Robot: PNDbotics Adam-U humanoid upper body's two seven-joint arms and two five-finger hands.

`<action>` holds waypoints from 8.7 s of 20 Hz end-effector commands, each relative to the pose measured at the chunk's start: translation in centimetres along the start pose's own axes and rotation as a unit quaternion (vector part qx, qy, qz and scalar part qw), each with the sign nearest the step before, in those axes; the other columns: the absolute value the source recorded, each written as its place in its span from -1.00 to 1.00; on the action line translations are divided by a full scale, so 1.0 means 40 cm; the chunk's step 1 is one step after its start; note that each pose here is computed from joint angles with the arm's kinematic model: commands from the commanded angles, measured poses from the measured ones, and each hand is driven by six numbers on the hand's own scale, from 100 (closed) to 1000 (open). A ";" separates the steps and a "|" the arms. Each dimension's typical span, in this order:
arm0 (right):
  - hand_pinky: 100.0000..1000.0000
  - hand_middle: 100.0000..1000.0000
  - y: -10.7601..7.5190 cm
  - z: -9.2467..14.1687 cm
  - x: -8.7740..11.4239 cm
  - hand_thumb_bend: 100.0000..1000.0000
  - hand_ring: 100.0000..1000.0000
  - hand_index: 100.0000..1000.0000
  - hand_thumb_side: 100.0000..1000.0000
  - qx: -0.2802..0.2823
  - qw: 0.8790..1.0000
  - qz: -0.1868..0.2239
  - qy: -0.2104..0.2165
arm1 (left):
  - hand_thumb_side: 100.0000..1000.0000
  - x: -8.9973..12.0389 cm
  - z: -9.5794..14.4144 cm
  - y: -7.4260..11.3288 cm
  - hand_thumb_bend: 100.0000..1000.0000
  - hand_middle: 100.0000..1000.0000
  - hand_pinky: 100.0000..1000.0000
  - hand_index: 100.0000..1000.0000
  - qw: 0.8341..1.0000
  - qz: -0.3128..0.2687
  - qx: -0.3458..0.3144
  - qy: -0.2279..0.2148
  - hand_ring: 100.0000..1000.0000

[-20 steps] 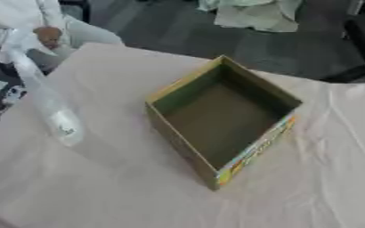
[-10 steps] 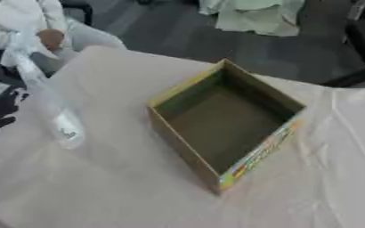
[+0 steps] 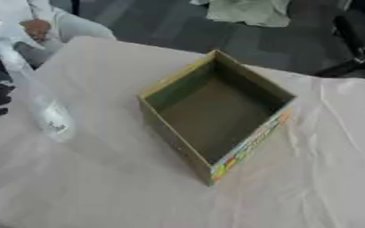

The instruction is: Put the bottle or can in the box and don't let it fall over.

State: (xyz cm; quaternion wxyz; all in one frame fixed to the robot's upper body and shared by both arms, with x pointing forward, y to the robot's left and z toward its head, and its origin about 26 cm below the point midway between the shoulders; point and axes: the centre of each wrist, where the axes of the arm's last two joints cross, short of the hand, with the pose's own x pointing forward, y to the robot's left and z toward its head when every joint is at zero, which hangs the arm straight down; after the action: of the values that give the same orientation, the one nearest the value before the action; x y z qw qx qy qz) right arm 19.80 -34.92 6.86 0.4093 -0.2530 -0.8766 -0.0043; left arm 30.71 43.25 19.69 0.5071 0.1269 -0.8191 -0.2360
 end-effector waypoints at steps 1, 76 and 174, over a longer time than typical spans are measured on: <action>0.83 1.00 -0.001 -0.008 0.007 -1.00 1.00 0.80 0.02 0.006 1.000 0.002 -0.009 | 0.51 0.028 -0.016 0.029 -0.24 1.00 1.00 0.83 1.000 -0.018 -0.009 -0.008 1.00; 0.85 1.00 0.034 -0.032 0.013 -1.00 1.00 0.78 0.06 0.021 1.000 -0.014 0.004 | 0.43 0.073 -0.131 0.122 -0.50 1.00 1.00 0.74 0.989 -0.117 0.062 -0.062 1.00; 0.87 1.00 0.037 -0.051 0.016 -1.00 1.00 0.80 0.08 0.024 0.999 -0.025 0.018 | 0.13 0.074 -0.219 0.050 -1.00 0.85 1.00 -0.07 0.997 -0.032 -0.022 -0.073 0.68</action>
State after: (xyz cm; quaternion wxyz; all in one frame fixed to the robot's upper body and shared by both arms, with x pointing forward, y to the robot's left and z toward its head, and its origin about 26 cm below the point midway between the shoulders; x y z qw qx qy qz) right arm 21.66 -33.63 7.93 0.4358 -0.2179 -0.8733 0.0012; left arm 37.37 41.35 25.35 0.4483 0.1209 -0.8420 -0.2746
